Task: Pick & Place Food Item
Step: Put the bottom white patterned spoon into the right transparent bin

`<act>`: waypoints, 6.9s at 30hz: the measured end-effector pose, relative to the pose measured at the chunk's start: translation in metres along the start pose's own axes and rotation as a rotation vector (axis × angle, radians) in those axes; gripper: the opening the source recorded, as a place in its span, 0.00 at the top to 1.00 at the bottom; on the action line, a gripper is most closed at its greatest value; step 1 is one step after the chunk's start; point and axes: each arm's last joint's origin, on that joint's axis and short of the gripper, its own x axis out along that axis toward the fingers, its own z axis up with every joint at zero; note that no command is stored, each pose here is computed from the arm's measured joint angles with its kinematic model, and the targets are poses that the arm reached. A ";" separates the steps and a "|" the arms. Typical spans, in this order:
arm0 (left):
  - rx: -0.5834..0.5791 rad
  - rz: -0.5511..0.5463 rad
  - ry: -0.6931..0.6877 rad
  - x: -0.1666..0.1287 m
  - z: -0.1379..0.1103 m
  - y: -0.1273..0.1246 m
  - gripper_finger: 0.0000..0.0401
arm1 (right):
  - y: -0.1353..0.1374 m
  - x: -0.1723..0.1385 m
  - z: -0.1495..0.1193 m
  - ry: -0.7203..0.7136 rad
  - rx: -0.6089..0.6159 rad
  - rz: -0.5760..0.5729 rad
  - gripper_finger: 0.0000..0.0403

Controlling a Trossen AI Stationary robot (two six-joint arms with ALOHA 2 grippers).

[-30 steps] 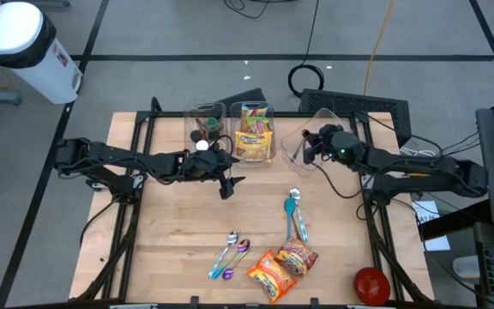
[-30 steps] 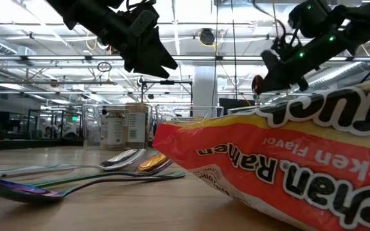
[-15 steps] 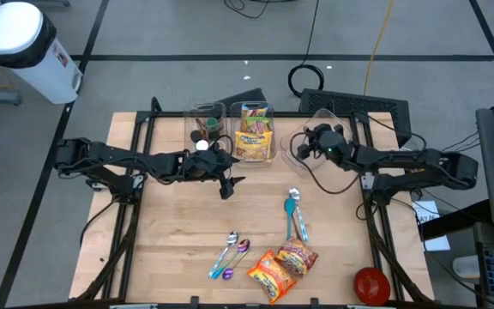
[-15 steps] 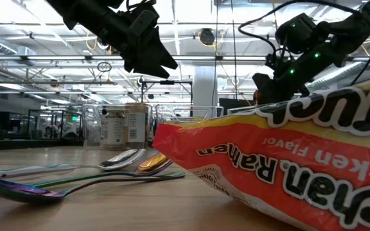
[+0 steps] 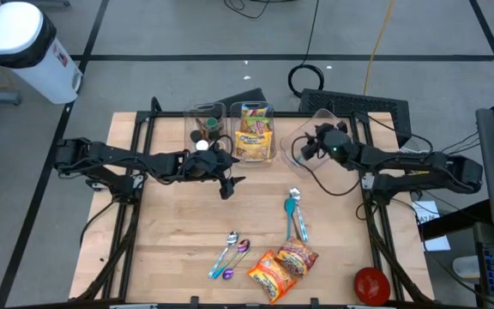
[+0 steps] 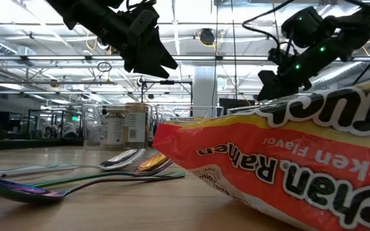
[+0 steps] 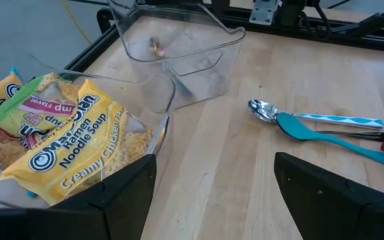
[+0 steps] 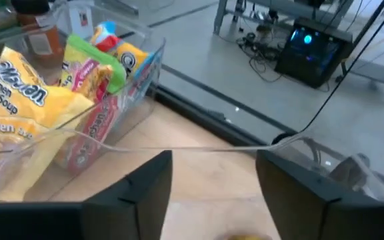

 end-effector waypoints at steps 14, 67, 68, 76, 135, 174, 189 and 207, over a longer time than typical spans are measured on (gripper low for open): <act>-0.138 -0.144 0.100 -0.001 -0.007 -0.006 0.22 | 0.016 -0.064 0.025 -0.211 0.059 0.474 0.38; -0.064 -0.440 0.563 0.042 -0.122 -0.114 0.87 | 0.087 -0.130 0.007 -0.316 -0.056 0.956 0.47; -0.066 -0.458 0.564 0.042 -0.122 -0.115 0.90 | 0.087 -0.130 0.007 -0.316 -0.056 0.956 0.47; -0.033 -0.445 0.578 0.027 -0.110 -0.109 0.96 | 0.087 -0.130 0.007 -0.316 -0.055 0.956 0.47; 0.399 -0.127 -0.193 0.018 0.047 -0.069 0.95 | 0.159 -0.062 -0.004 -0.343 0.043 0.973 0.97; 0.175 -0.018 0.080 0.022 0.012 -0.054 0.33 | 0.002 -0.030 -0.016 -0.221 0.117 0.080 1.00; 0.140 0.001 0.074 0.030 0.011 -0.048 0.33 | 0.005 -0.007 -0.047 -0.203 0.157 0.082 0.95; 0.137 0.000 0.075 0.030 0.011 -0.048 0.33 | 0.008 -0.003 -0.022 -0.136 -0.019 0.043 0.40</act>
